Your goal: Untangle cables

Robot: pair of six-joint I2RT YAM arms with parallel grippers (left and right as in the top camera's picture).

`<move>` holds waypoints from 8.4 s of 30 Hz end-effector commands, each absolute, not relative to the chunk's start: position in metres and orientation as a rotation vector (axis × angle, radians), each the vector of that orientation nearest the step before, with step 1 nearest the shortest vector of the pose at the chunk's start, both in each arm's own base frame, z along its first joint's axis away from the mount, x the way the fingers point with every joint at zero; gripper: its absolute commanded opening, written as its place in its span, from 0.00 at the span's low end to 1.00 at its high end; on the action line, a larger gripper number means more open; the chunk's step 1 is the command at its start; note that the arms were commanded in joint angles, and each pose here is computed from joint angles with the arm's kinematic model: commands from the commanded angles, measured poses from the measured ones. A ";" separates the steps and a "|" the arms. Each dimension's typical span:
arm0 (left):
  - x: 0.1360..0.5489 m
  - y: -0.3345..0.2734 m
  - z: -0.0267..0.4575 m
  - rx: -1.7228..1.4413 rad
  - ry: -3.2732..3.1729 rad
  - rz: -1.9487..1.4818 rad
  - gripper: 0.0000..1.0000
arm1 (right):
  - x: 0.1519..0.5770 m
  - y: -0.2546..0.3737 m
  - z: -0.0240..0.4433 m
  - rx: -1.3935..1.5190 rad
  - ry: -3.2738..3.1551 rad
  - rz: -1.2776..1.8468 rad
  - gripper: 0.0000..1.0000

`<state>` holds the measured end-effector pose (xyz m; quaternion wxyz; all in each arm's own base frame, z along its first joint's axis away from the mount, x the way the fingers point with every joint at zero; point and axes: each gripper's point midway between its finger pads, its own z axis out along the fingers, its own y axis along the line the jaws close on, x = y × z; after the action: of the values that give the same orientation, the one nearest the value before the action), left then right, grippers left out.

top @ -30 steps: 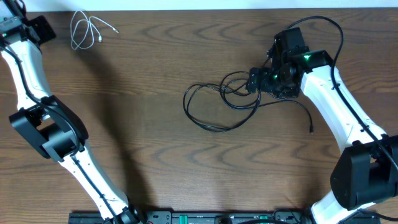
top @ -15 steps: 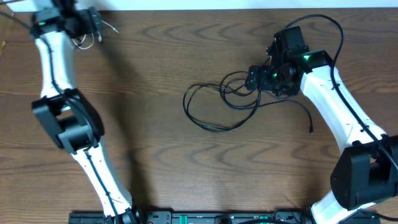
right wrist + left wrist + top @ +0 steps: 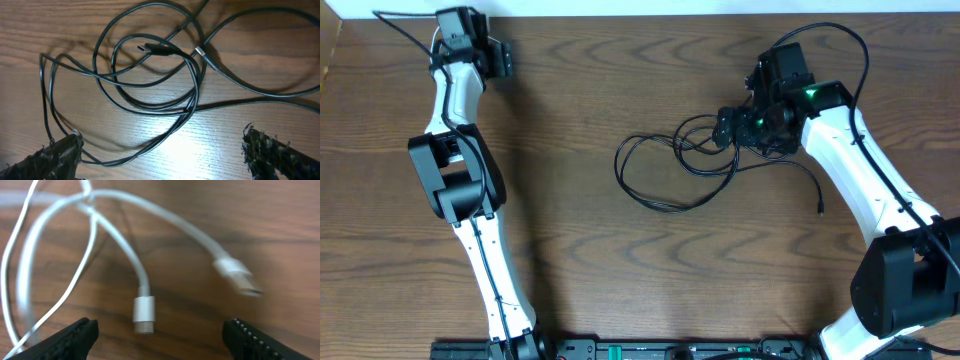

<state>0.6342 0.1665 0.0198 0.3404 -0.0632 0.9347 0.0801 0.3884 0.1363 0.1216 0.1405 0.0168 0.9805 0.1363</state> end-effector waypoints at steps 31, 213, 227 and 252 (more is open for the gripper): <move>0.625 0.181 0.115 -0.267 2.356 0.058 0.99 | 0.377 0.136 0.121 0.019 2.863 0.373 0.99; 0.295 -0.129 0.020 -1.382 2.842 -0.027 0.71 | 0.358 0.096 0.149 0.271 2.899 0.711 0.99; 0.285 -0.132 0.000 -1.492 2.770 -0.020 0.48 | 0.358 0.096 0.149 0.271 2.899 0.711 0.99; 0.327 -0.171 0.228 -0.289 2.502 -0.656 0.07 | 0.358 0.096 0.149 0.271 2.899 0.711 0.99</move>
<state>0.3362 -0.1615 0.1763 0.2044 -0.2147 0.9339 -0.1999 0.3574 0.0936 0.1398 0.0587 0.1016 0.9647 0.2358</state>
